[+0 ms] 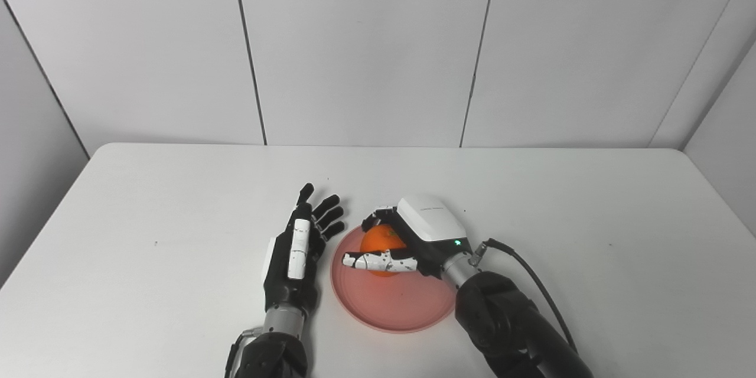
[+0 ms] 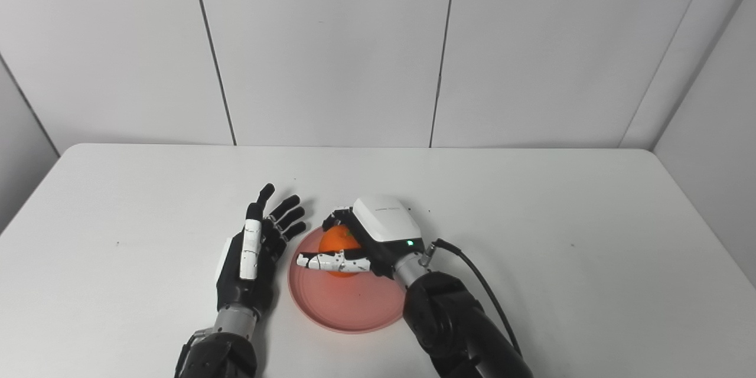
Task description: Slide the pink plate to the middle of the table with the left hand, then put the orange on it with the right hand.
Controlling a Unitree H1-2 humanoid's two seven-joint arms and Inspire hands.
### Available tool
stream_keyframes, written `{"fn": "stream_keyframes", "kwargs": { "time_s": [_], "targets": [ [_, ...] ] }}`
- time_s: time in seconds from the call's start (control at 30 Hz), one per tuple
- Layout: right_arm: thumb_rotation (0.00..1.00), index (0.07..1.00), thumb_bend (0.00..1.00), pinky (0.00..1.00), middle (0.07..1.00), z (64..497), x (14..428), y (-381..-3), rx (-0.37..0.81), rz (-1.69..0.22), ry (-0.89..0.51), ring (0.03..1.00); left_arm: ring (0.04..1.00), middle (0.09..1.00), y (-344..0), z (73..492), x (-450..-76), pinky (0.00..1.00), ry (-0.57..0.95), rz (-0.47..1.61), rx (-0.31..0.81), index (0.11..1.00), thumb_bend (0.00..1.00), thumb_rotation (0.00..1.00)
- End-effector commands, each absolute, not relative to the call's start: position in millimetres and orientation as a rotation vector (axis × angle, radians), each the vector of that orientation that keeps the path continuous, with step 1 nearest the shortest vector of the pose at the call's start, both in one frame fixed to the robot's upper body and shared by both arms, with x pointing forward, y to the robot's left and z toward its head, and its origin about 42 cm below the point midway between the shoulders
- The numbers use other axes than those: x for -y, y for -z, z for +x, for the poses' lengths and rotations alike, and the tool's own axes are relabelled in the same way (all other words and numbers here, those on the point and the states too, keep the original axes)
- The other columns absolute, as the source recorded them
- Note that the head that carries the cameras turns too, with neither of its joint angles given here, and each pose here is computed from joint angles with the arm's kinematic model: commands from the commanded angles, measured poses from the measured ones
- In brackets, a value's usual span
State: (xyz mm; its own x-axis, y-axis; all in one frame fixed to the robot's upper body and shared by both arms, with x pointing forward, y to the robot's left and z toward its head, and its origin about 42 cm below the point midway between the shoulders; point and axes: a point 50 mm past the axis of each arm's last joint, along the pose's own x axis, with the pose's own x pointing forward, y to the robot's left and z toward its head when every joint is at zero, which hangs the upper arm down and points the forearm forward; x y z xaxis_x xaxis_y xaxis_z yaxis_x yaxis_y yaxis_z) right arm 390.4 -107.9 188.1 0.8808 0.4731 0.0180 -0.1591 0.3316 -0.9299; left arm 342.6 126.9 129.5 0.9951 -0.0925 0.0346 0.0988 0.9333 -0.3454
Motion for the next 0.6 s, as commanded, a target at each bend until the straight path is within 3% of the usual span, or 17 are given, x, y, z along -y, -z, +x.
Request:
{"fn": "stream_keyframes", "kwargs": {
  "time_s": [0.0,0.4,0.57],
  "targets": [
    [1.0,0.656,1.0,0.45,0.607,394.4,104.6,-211.6,0.428,-1.147,-0.396,0.531,0.819,0.81,-117.0,338.0,-121.7,0.8,0.09,-0.369,-0.056,0.932,0.85,0.83],
    [1.0,0.65,1.0,0.45,0.594,394.5,105.6,-216.7,0.466,-1.122,-0.374,0.524,0.838,0.834,-115.1,338.0,-122.1,0.82,0.092,-0.362,-0.058,0.939,0.85,0.84],
    [1.0,0.636,0.99,0.42,0.581,391.5,107.0,-222.6,0.515,-1.024,-0.348,0.502,0.84,0.851,-115.1,338.0,-121.3,0.82,0.092,-0.36,-0.061,0.947,0.86,0.85]
  ]
}}
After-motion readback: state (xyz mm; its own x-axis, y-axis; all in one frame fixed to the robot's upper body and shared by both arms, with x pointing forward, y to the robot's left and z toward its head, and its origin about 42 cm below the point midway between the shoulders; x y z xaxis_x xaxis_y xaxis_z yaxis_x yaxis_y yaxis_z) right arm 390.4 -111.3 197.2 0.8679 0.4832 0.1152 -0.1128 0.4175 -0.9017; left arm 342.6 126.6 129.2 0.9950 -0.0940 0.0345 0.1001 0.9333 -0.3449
